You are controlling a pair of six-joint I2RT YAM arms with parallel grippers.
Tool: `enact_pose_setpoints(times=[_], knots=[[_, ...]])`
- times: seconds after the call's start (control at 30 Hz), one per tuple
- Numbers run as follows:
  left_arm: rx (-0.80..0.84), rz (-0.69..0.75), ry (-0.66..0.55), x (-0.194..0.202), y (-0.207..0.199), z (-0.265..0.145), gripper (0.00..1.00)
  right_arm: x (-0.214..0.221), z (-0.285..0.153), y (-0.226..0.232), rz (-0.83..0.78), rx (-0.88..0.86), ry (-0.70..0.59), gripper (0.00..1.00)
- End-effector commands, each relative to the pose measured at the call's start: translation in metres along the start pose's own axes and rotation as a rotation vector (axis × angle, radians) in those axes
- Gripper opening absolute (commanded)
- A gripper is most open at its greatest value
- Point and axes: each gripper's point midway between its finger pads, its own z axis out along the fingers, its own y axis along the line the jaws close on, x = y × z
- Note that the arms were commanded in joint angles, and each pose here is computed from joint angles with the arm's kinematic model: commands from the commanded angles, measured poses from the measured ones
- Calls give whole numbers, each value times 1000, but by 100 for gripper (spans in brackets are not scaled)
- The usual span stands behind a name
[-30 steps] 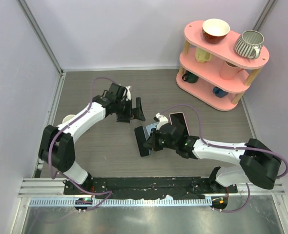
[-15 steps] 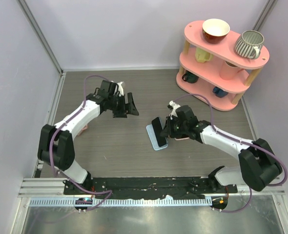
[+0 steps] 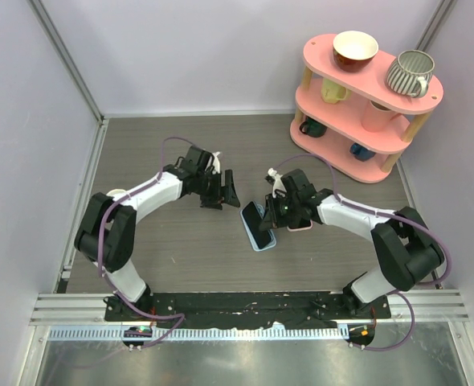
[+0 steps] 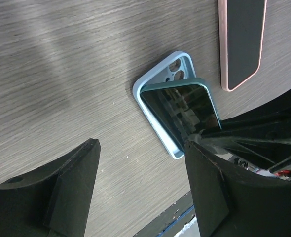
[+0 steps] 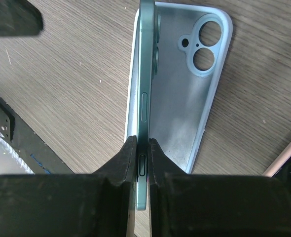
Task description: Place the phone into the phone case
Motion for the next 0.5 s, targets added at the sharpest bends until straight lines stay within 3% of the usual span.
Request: enact_pose_setpoints(times=[0.0, 0.33, 0.47], knots=[[47, -9, -16, -3, -12, 14, 71, -6, 10, -5, 34, 14, -25, 2], [130, -91, 32, 26, -29, 35, 58, 11, 24, -23, 135, 54, -47, 8], [148, -112, 31, 35, -27, 38, 55, 22, 27, -29, 166, 62, -34, 17]])
